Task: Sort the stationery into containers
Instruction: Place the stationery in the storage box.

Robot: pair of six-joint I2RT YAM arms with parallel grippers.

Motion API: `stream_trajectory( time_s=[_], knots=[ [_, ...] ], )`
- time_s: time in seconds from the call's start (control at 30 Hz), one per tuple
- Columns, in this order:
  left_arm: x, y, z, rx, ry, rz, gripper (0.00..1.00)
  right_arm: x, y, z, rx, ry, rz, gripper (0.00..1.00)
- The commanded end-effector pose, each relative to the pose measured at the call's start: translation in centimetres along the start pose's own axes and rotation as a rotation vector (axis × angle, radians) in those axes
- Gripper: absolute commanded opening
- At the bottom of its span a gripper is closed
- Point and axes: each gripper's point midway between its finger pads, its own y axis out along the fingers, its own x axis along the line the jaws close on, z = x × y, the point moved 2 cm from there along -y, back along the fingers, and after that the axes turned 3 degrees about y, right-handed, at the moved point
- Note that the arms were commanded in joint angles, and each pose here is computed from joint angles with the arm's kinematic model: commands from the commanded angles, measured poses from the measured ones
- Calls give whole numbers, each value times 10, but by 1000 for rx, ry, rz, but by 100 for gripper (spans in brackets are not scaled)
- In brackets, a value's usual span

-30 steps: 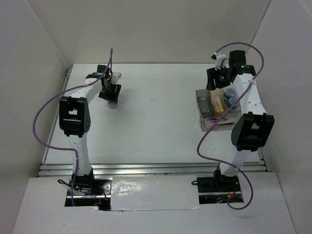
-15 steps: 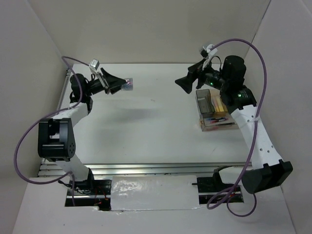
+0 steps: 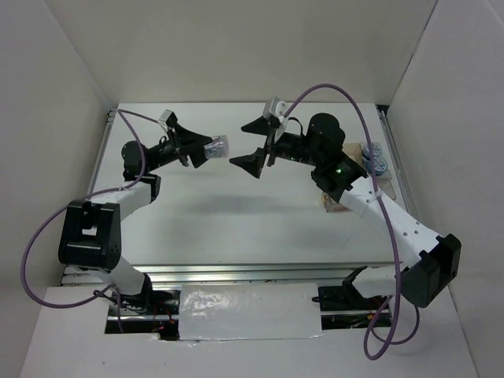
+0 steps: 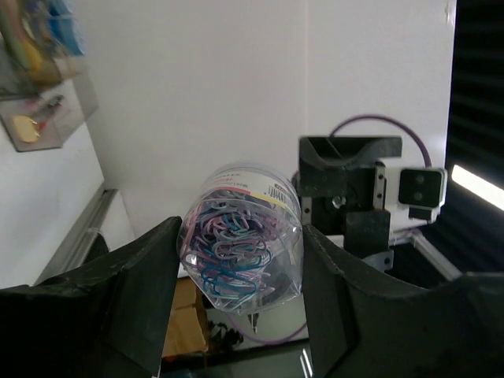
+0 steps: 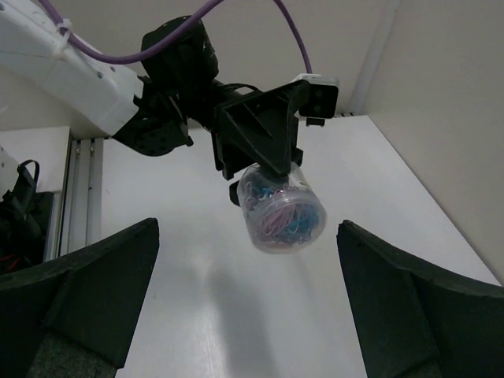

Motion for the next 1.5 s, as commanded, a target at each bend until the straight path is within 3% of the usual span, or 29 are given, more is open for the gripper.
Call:
stream_trajectory(
  time_s=[0.0,0.33,0.87,1.0,1.07,1.13,1.2,1.23,1.33,1.47],
  knots=[
    [-94,-15,70,156,400,355,1,2,14,-19,-93,-89,-24,100],
    [-112,-12,111,258,478,409,0,17,12,-16,-63,-47,-98,100],
    [-117,-13,110,247,485,423,0,32,9,20,29,20,-203,95],
    [-118,-14,113,255,492,423,0,26,8,19,20,34,-185,81],
    [-117,-15,116,258,491,423,0,24,9,18,20,34,-178,68],
    [-116,-15,115,253,485,423,1,19,11,18,23,42,-158,65],
    [-118,-15,116,254,489,426,1,16,13,14,26,57,-150,72],
    [-118,-15,117,255,490,427,1,16,15,19,47,77,-159,83],
    [-119,-16,118,258,491,427,1,14,18,20,53,91,-161,93],
    [-122,-17,121,261,499,432,1,14,20,20,53,86,-154,91]
  ],
)
